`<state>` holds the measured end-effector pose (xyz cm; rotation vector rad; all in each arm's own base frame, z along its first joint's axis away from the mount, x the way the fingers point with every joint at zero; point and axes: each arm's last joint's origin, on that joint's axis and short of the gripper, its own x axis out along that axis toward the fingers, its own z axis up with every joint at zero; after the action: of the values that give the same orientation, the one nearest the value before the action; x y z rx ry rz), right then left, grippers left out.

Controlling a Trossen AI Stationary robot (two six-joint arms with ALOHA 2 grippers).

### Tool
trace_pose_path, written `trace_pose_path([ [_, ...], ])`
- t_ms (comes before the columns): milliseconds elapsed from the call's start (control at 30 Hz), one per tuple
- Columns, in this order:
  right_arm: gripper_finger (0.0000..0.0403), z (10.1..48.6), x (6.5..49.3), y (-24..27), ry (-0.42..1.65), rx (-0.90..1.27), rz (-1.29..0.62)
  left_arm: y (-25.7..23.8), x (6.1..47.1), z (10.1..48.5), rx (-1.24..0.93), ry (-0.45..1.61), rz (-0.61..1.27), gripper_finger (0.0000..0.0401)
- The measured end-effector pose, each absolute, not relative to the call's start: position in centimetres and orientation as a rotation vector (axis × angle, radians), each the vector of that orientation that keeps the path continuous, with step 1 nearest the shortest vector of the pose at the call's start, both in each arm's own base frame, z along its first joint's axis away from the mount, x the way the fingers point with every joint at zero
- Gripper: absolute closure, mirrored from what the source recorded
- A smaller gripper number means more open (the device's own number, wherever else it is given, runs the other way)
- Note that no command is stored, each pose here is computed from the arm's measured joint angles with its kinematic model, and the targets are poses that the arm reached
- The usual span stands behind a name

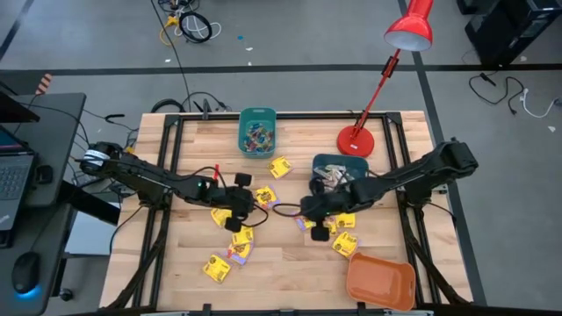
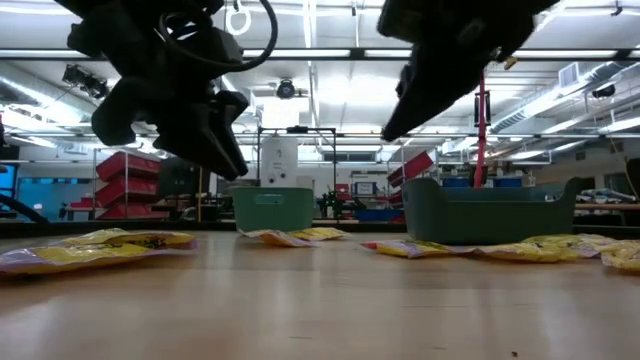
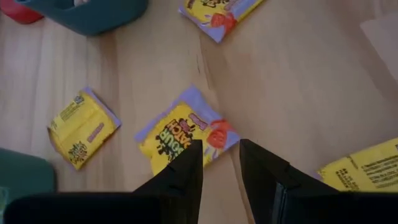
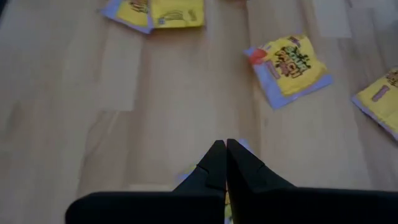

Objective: Sort candy
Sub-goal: Put the yellow candy bag into the orange bin

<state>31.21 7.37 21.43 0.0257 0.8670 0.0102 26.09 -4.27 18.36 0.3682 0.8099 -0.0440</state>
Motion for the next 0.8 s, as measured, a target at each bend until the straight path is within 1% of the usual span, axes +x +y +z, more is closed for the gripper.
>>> trace_pose_path([
  [200, 0.0392, 22.2, 33.4, 6.8, 0.898, -0.08, -0.038, -4.3, 26.4, 18.7, 0.404, 0.764, -0.044, 0.0294],
  [467, 0.0339, 22.6, 35.1, 6.1, 0.831, -0.129, -0.054, -4.3, 26.5, 18.7, 0.404, 0.757, -0.04, 0.0288],
  [633, 0.0303, 21.1, 36.4, 6.2, 0.81, -0.157, -0.046, -3.8, 26.4, 18.7, 0.436, 0.771, 0.043, 0.0288],
  [800, 0.0278, 18.9, 37.8, 6.3, 0.794, -0.223, -0.043, -3.0, 26.3, 18.4, 0.438, 0.792, 0.091, 0.0288],
])
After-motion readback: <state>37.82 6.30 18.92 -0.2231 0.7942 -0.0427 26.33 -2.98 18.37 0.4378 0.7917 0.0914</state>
